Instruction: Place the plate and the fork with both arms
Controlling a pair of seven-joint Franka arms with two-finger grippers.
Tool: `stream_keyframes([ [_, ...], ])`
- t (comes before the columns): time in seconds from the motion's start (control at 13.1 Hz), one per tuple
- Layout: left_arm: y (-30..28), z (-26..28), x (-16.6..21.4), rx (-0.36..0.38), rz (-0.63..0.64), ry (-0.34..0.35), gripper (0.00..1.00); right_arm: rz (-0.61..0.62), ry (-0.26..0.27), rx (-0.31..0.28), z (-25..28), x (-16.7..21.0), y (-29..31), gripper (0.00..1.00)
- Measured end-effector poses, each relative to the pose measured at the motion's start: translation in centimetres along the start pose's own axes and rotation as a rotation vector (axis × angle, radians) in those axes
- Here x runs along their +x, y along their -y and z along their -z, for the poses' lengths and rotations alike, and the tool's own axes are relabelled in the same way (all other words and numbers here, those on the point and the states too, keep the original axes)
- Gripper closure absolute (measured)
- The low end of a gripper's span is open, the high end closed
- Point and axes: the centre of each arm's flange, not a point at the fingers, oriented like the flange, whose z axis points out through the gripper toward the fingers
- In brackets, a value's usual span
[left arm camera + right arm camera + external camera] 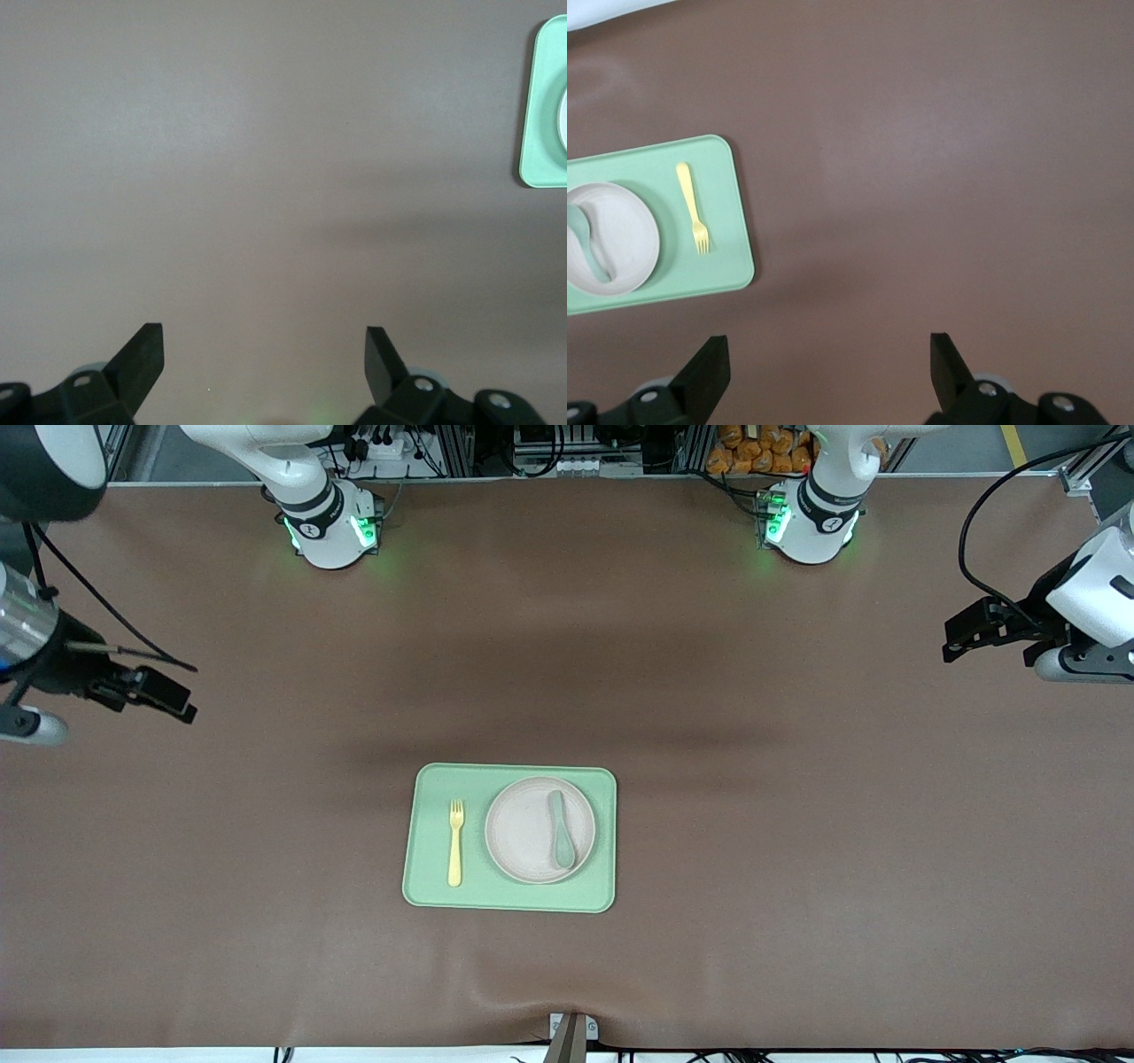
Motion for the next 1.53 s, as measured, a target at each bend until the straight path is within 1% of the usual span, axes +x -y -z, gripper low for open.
stream_keyframes([
  [0.23, 0.0, 0.0, 0.0, 0.000, 0.000, 0.000, 0.00, 0.056, 0.009, -0.004, 1.3, -1.0, -2.5, 0.00],
  [0.46, 0.0, 0.0, 0.0, 0.000, 0.000, 0.000, 0.00, 0.057, 0.010, -0.005, 1.2, -0.4, -4.6, 0.00],
  [0.69, 0.0, 0.0, 0.0, 0.000, 0.000, -0.001, 0.00, 0.062, 0.014, -0.005, 1.6, -0.3, -4.4, 0.00],
  [0.92, 0.0, 0.0, 0.0, 0.000, 0.000, -0.001, 0.00, 0.069, 0.064, -0.016, 3.2, -1.3, -4.3, 0.00],
  [1.0, 0.0, 0.0, 0.0, 0.000, 0.000, -0.001, 0.00, 0.078, 0.073, -0.023, 3.4, -1.4, -4.5, 0.00],
  [1.23, 0.0, 0.0, 0.0, 0.000, 0.000, -0.001, 0.00, 0.124, 0.078, -0.034, 3.4, -1.4, -5.0, 0.00],
  [1.53, 0.0, 0.0, 0.0, 0.000, 0.000, -0.001, 0.00, 0.135, 0.078, -0.037, 3.4, -1.4, -5.1, 0.00],
])
